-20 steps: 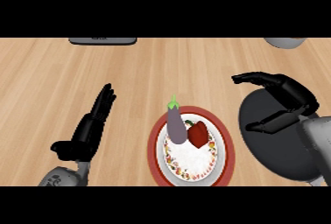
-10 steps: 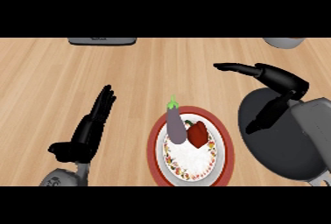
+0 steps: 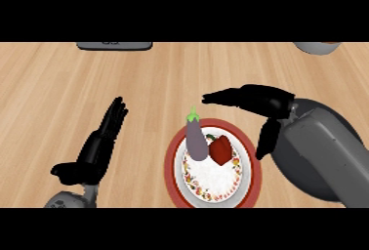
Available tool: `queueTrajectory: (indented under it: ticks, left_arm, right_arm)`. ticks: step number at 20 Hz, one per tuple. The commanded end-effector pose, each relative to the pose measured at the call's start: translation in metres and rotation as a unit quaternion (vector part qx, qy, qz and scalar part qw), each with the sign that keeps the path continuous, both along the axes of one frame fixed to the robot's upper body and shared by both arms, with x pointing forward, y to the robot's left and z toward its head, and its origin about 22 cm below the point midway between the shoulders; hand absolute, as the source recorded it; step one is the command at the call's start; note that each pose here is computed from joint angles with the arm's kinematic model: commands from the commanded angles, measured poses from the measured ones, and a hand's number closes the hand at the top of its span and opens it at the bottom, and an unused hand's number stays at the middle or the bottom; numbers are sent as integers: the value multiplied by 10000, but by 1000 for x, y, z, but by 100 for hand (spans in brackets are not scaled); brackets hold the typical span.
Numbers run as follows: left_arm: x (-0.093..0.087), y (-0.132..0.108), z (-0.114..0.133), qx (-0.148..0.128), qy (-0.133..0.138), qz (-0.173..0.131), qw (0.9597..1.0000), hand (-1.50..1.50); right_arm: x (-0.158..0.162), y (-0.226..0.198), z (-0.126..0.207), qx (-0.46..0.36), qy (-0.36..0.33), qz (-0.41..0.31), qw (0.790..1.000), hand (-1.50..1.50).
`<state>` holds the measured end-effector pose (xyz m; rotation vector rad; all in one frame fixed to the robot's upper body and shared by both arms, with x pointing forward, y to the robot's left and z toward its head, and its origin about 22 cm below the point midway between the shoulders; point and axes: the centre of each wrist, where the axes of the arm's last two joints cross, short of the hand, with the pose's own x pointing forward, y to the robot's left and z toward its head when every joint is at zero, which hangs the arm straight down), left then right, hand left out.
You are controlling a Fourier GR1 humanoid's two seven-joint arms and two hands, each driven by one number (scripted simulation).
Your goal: Pick the bell pepper from the plate and place it in the pan
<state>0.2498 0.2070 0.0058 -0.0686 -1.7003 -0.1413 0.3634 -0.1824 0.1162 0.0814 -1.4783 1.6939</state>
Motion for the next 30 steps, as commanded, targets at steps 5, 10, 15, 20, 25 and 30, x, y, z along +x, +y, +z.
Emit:
queueTrajectory:
  ticks: [5, 10, 15, 20, 25, 30]
  left_arm:
    - [-4, 14, 7, -44, 0, 13, 10000, 0]
    - [-20, 4, -4, -36, -20, 81, 10000, 0]
    - [3, -2, -1, -20, 2, 60, 10000, 0]
    - [-9, -8, 7, 7, 3, 73, 10000, 0]
    - [-1, -7, 3, -33, 59, 45, 10000, 0]
    - [-2, -11, 12, -48, -50, 37, 10000, 0]
  right_arm:
    - [-22, 29, -42, -1305, -403, 330, 9901, -150]
    - [-24, 36, -44, -1318, -254, 212, 9907, -150]
    - [-37, 40, -49, -1336, -231, 62, 9907, -150]
    - [-18, 38, -57, -1074, -180, -79, 9940, -150]
    - [-16, 47, -73, -987, -101, -96, 9950, -150]
    - [-6, 43, -93, -1334, -43, -87, 9910, -150]
